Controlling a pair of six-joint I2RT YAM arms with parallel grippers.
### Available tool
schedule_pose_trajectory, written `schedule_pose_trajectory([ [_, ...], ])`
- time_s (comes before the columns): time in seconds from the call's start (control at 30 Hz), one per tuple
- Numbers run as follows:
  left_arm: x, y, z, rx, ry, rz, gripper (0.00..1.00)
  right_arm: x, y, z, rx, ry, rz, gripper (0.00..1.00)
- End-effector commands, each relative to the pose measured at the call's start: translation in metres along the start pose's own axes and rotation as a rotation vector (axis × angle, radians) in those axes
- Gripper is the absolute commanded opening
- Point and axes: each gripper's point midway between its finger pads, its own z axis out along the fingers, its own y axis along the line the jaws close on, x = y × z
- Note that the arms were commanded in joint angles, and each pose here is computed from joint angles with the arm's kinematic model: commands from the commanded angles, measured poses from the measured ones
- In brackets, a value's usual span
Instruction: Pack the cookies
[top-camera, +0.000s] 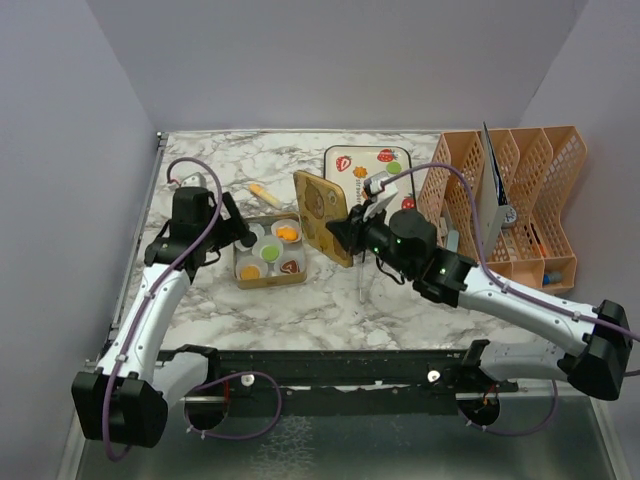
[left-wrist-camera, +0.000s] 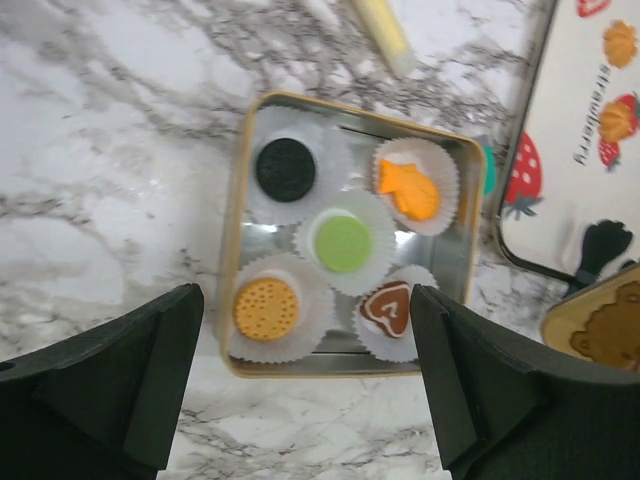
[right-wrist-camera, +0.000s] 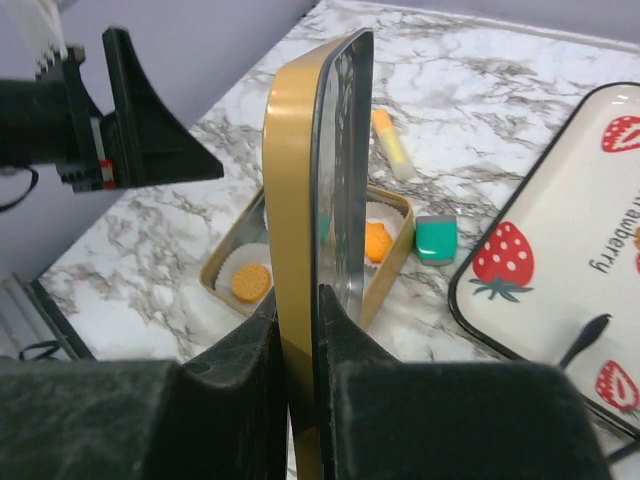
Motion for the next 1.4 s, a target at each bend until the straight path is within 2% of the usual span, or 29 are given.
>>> schedule_pose_trajectory([
  [0.0, -0.003, 0.041, -0.005, -0.092, -0.069, -0.072, 0.92, -0.008, 0.028, 0.020, -0.194, 0.056, 0.144, 0.01],
  [0.43, -0.005, 0.065, -0.005, -0.192, -0.130, -0.095, 0.94, 0.023, 0.064, 0.088, -0.399, 0.236, 0.398, 0.01],
  [0.9, 0.010, 0.051, 0.011, -0.076, -0.073, -0.124, 0.94, 0.067, 0.078, 0.134, -0.542, 0.358, 0.731, 0.01],
  [1.07, 0.022, 0.048, 0.021, -0.036, -0.009, -0.141, 0.92, 0.095, 0.069, 0.146, -0.513, 0.402, 0.814, 0.01],
  [1.37, 0.043, 0.049, 0.037, -0.006, 0.104, -0.161, 0.89, 0.122, 0.029, 0.154, -0.389, 0.394, 0.888, 0.01],
])
